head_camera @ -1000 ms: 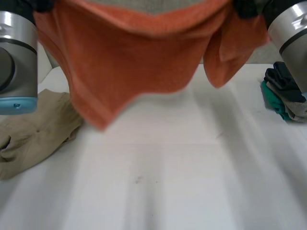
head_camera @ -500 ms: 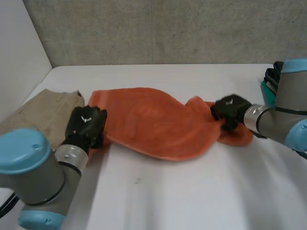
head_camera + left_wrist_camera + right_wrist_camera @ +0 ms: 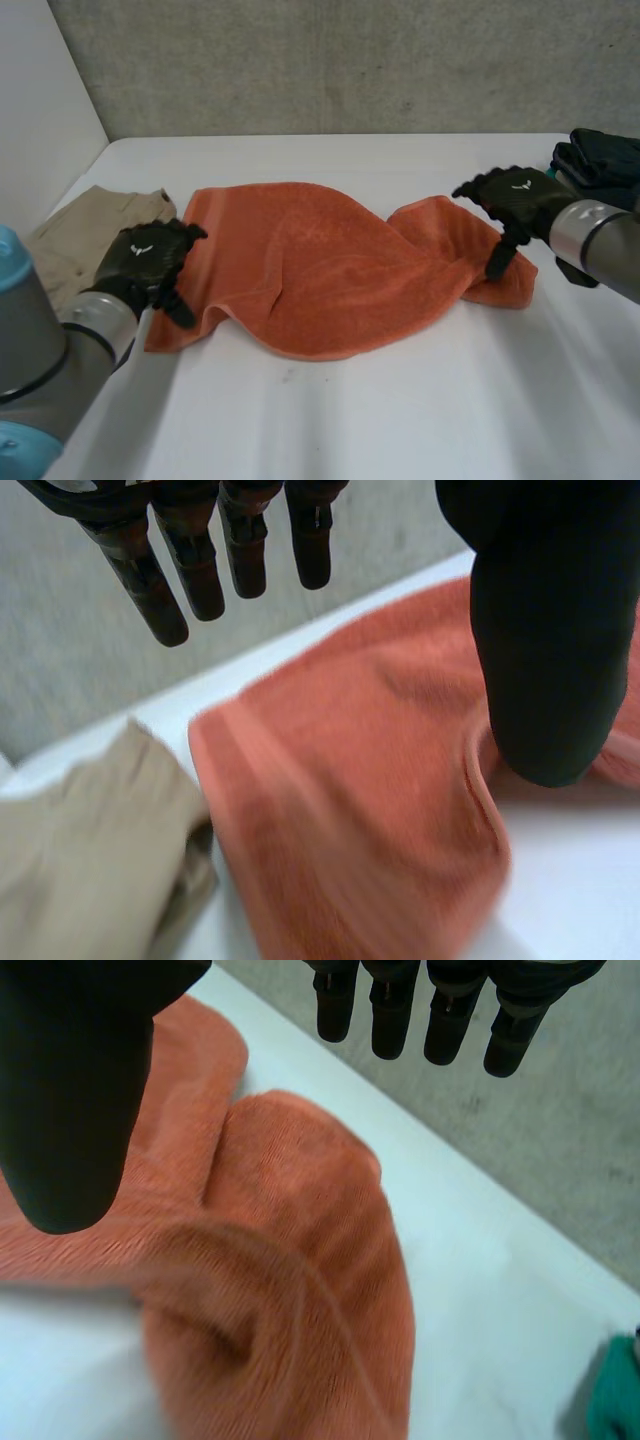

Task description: Fold the laundry.

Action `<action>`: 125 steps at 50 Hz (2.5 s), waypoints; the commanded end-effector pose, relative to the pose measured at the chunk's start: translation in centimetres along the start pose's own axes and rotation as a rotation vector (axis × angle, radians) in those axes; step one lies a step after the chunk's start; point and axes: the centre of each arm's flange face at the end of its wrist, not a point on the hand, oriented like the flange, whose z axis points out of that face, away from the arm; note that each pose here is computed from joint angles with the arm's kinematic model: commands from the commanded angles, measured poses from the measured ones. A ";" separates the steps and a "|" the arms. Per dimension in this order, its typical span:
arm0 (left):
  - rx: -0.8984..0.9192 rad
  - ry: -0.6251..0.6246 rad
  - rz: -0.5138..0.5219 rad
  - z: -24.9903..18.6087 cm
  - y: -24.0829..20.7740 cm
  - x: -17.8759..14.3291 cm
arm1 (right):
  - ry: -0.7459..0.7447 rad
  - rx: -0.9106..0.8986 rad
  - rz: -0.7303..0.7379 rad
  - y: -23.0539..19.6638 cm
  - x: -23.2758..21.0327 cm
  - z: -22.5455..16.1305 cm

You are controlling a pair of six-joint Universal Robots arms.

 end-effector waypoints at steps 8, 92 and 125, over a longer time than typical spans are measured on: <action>-0.159 0.083 -0.153 -0.3 1.7 -0.5 | -0.036 -0.211 0.002 3.0 2.3 -3.2; 0.150 -0.172 0.296 -5.2 -13.7 -4.0 | 0.048 0.064 0.049 -6.2 10.3 -6.2; 0.739 -0.322 0.293 5.2 -19.0 -3.1 | 0.364 0.834 0.214 -10.2 15.7 1.6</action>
